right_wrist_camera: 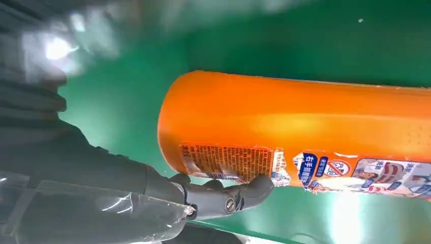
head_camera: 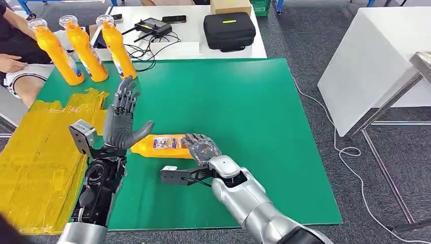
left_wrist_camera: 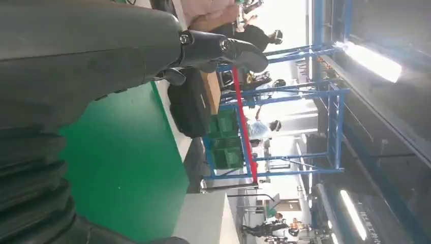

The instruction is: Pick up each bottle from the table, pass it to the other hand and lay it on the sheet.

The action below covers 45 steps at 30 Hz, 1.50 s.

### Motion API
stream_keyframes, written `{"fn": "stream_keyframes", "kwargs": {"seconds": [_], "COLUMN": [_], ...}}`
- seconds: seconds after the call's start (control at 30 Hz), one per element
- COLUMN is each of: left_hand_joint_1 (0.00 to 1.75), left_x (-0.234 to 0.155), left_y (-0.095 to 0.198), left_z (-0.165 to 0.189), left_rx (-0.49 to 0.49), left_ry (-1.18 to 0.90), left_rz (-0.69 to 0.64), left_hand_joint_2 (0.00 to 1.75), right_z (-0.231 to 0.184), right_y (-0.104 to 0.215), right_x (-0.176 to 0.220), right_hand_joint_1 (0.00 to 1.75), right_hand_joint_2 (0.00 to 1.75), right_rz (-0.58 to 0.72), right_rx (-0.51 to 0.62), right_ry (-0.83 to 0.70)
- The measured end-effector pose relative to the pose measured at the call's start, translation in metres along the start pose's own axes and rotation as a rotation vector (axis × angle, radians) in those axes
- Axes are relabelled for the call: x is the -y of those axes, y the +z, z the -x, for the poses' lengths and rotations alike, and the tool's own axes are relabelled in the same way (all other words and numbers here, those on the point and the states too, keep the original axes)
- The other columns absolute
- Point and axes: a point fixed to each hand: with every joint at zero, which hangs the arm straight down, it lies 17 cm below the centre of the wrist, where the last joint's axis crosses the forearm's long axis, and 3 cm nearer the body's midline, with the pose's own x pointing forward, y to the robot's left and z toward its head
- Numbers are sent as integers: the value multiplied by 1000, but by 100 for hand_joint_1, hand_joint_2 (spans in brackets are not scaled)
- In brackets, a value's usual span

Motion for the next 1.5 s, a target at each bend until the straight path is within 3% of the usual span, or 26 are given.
{"fn": "stream_keyframes", "kwargs": {"seconds": [0.3, 0.8, 1.0, 1.13, 1.27, 1.5], "left_hand_joint_1": [0, 0, 0, 0, 0, 0], "left_x": [1, -3, -8, -14, -19, -29], "left_y": [-1, -2, -1, 3, 12, 20], "left_z": [3, 8, 10, 14, 17, 18], "left_rx": [-8, -20, -29, -41, -50, -52], "left_ry": [11, 26, 31, 31, 28, 18], "left_rz": [3, -18, -31, -47, -67, -98], "left_hand_joint_2": [175, 175, 175, 175, 175, 175], "right_z": [-11, -67, -70, -66, -64, -81], "right_y": [1, 5, 6, 2, 0, 12], "right_x": [-5, -18, -22, -10, 32, 103], "right_hand_joint_1": [0, 0, 0, 0, 0, 0], "right_hand_joint_2": [175, 175, 175, 175, 175, 175], "right_rz": [-29, -55, -47, 34, 218, 487], "right_rx": [46, 235, 232, 178, 130, 165], "right_ry": [3, 21, 47, 73, 89, 57]}}
